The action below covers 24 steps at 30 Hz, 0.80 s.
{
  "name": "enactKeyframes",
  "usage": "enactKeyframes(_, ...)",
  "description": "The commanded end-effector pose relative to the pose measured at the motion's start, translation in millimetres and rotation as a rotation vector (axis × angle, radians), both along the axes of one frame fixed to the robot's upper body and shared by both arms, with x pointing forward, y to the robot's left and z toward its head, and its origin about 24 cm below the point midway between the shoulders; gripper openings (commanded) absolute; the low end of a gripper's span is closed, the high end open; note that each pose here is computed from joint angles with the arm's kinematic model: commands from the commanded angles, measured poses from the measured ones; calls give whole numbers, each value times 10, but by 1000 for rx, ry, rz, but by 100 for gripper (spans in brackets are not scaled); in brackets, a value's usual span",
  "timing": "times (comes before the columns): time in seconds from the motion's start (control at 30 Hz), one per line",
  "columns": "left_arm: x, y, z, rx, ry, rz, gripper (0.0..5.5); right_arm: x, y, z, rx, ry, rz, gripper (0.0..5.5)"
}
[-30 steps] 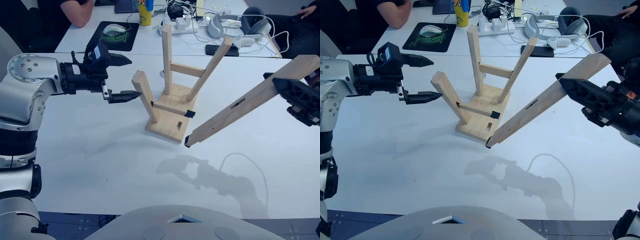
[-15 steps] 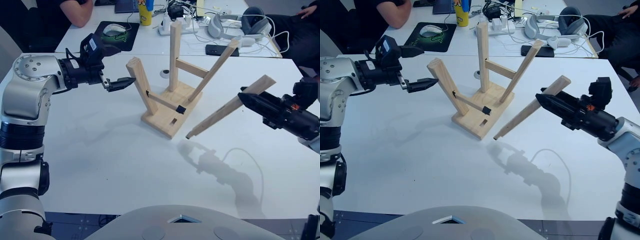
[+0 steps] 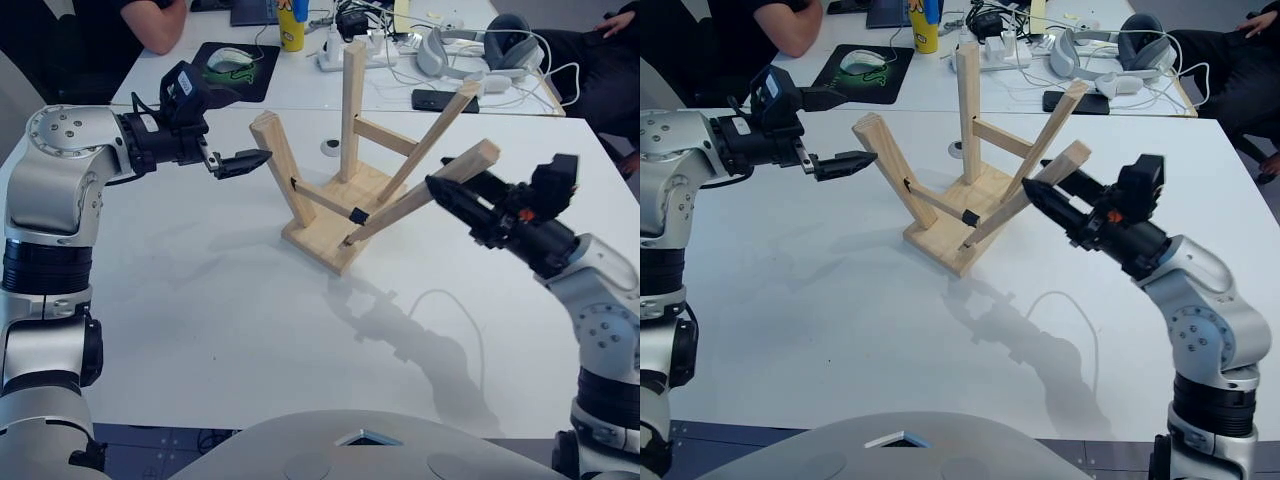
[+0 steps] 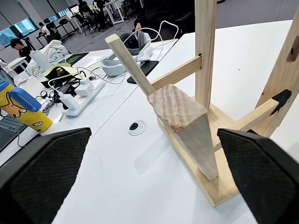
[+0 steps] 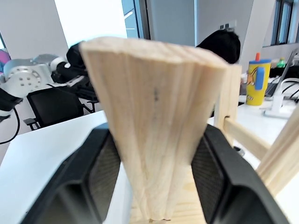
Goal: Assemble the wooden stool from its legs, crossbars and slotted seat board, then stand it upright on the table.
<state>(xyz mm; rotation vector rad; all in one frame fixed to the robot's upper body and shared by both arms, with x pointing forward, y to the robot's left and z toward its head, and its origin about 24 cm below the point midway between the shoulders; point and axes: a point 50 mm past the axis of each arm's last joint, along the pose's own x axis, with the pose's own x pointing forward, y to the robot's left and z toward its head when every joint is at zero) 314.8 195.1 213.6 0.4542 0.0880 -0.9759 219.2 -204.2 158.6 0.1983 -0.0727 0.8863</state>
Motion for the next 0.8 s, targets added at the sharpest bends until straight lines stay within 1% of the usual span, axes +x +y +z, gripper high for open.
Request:
enactKeyframes(0.03, 19, -19, 57, -1, -11, -10, 500, -16, 34, -44, -11, -22, 5, 208)
enactKeyframes(0.2, 14, -26, 51, -2, 0, -20, 500, -46, 54, -203, -34, 4, -8, 208)
enactKeyframes(0.3, 14, -33, 42, 3, 4, -24, 500, -39, 78, -233, -37, -2, -11, 208)
enactKeyframes(0.4, 4, -36, 43, -1, 5, -25, 500, -30, 78, -266, -100, -12, -6, 208)
enactKeyframes(0.8, -20, -27, 20, -13, 4, -7, 500, 78, 7, -120, -185, -48, -18, 208)
